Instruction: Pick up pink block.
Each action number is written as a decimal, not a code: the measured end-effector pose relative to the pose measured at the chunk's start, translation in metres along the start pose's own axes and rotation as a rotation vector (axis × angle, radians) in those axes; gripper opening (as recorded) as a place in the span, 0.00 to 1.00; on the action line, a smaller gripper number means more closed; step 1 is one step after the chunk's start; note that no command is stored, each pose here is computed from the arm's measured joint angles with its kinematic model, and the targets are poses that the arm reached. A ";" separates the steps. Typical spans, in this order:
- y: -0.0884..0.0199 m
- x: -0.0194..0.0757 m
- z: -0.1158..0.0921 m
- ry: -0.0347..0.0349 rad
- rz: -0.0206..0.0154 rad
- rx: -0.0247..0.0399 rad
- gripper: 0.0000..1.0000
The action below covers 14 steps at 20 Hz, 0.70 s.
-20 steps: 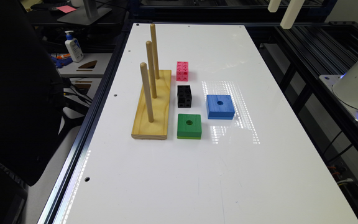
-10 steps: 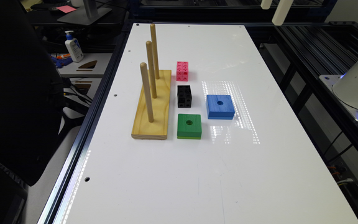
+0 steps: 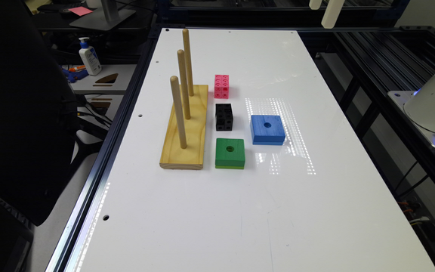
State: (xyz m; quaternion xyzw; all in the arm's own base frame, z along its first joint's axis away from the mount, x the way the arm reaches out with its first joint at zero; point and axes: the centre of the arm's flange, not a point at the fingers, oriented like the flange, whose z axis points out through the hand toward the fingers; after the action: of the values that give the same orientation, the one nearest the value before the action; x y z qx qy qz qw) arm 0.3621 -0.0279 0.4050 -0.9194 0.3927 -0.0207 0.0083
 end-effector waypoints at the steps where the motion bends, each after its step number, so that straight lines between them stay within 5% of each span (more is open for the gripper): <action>1: -0.001 0.0018 0.000 0.0000 0.0003 -0.0002 1.00; 14: -0.005 0.0229 0.001 -0.0033 0.0016 -0.0010 1.00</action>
State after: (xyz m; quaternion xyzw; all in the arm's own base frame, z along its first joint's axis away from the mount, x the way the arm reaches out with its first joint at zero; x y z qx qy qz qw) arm 0.3814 -0.0411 0.4049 -0.9191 0.3934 -0.0189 0.0085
